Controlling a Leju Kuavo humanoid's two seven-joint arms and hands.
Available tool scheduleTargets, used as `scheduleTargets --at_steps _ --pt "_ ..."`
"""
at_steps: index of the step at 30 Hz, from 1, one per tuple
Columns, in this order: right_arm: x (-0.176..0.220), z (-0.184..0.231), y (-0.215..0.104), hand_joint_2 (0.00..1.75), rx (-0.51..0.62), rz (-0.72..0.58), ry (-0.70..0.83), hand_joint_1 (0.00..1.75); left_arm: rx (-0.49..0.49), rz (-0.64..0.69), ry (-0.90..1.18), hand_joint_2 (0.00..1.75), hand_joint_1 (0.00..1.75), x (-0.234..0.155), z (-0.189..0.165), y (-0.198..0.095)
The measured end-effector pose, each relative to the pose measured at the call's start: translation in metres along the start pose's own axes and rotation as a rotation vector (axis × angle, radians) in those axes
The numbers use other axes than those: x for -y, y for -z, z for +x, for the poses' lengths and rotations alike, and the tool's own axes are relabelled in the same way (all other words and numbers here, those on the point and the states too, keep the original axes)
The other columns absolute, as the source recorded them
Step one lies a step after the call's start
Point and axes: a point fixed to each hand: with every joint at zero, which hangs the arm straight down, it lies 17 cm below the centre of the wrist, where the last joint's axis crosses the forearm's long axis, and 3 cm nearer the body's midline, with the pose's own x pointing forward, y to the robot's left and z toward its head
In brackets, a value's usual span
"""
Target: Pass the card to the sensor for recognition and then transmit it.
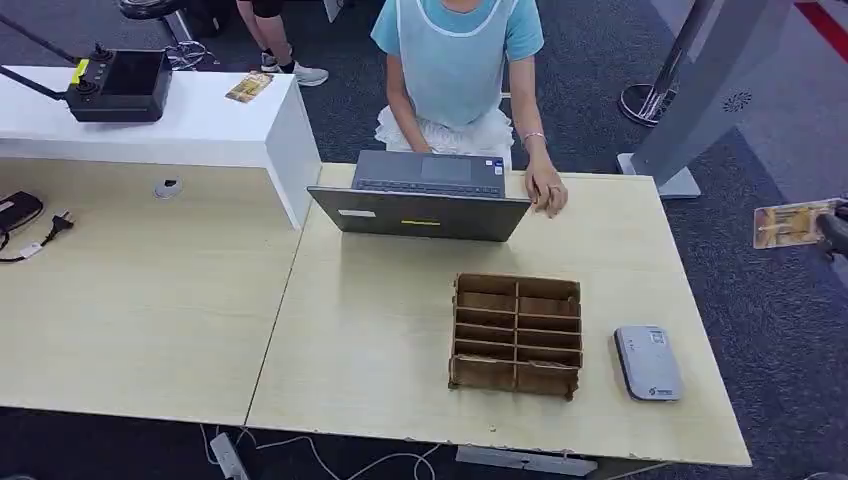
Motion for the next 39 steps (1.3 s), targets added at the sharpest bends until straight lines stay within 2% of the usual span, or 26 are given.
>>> scheduleTargets --at_steps 19,31,39 --pt "-0.017 -0.063 -0.017 1.75 -0.143 0.006 -0.046 1.75 0.001 0.001 0.008 0.0 0.0 0.0 0.0 0.0" --pt "-0.049 -0.129 -0.034 1.75 -0.266 0.032 -0.041 1.75 0.007 -0.001 0.015 0.0 0.0 0.0 0.001 0.0" --pt "-0.063 -0.144 -0.034 1.75 -0.286 0.05 -0.022 1.75 0.008 -0.003 0.016 0.0 0.0 0.001 0.001 0.0"
